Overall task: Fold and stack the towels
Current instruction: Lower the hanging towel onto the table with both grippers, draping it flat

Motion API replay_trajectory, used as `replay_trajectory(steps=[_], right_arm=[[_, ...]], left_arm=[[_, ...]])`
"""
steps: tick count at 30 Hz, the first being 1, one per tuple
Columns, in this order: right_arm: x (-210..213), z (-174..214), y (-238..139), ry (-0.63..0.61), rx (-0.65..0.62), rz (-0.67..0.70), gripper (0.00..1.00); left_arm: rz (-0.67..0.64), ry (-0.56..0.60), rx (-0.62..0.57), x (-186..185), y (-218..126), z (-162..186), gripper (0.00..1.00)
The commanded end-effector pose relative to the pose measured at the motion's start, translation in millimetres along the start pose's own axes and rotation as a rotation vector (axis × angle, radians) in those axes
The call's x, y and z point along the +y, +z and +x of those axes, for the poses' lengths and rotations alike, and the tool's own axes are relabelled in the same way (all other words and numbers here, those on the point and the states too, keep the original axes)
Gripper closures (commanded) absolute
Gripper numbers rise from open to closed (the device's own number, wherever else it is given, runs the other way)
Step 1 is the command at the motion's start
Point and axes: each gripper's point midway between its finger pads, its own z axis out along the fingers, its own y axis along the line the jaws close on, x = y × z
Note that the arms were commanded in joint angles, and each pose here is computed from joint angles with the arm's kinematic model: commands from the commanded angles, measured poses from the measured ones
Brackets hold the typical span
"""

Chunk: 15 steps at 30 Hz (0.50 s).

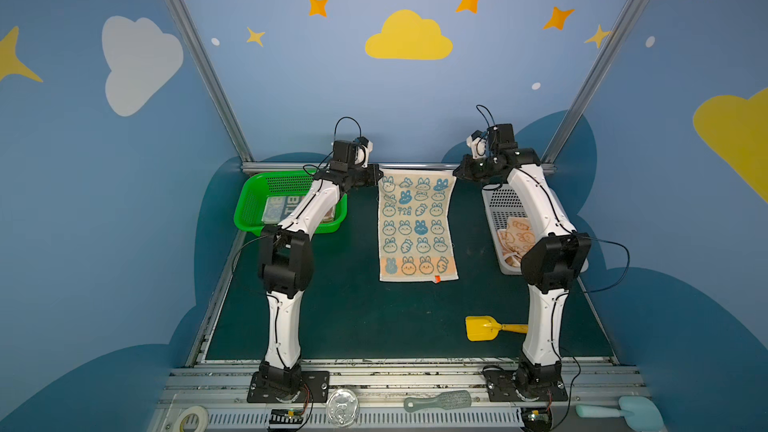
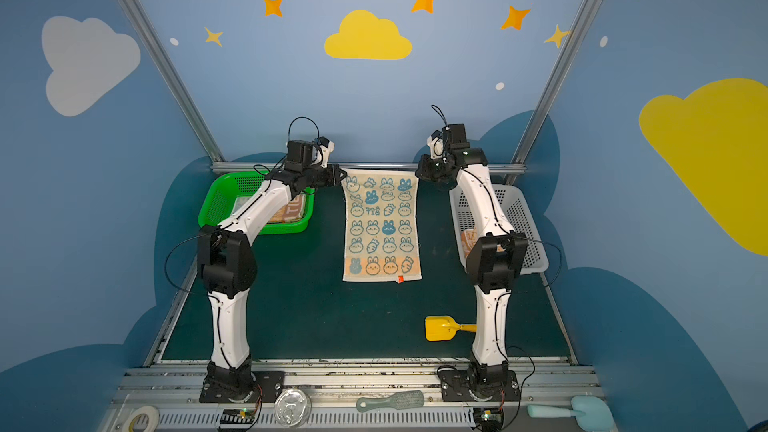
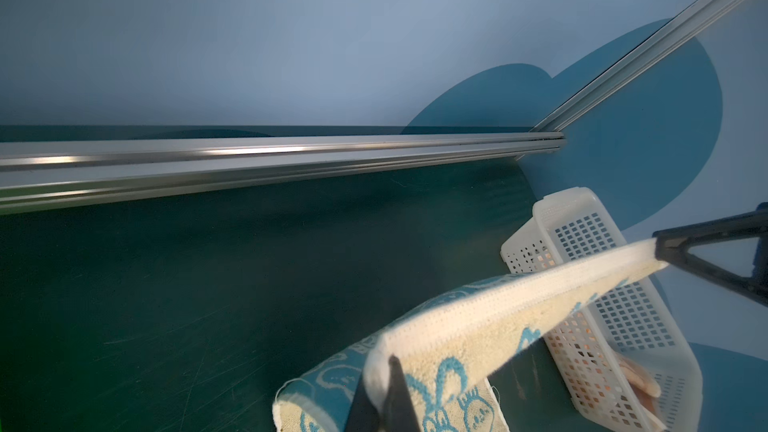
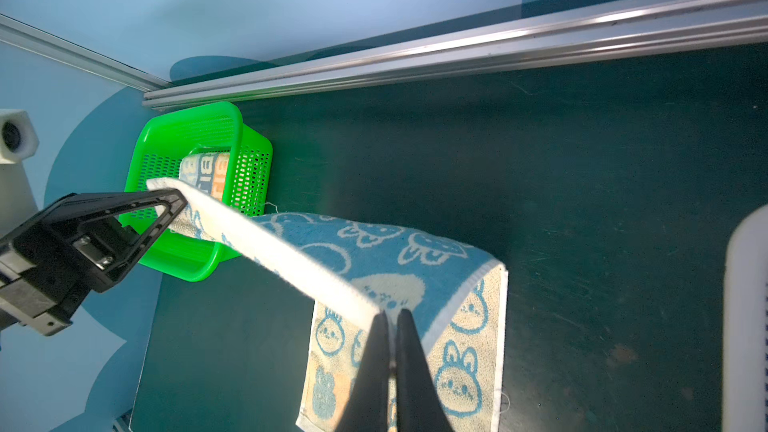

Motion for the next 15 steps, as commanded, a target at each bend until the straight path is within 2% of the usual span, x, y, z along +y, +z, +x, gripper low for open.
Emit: replay_trajectory(steps=[1, 7, 15], right_arm=[[-18, 27, 2, 0.059, 0.076, 0.030, 1.00], [-40, 79, 7, 0.123, 0.161, 0.078, 1.00], [-66, 154, 25, 0.243, 0.337, 0.125, 1.00]], left_arm=[[0.025, -0.008, -0.008, 1, -6, 5, 0.97], [-0.004, -0.044, 0.053, 7, -11, 62, 0.97], [-0.041, -0.104, 0.128, 12, -19, 139, 0.97]])
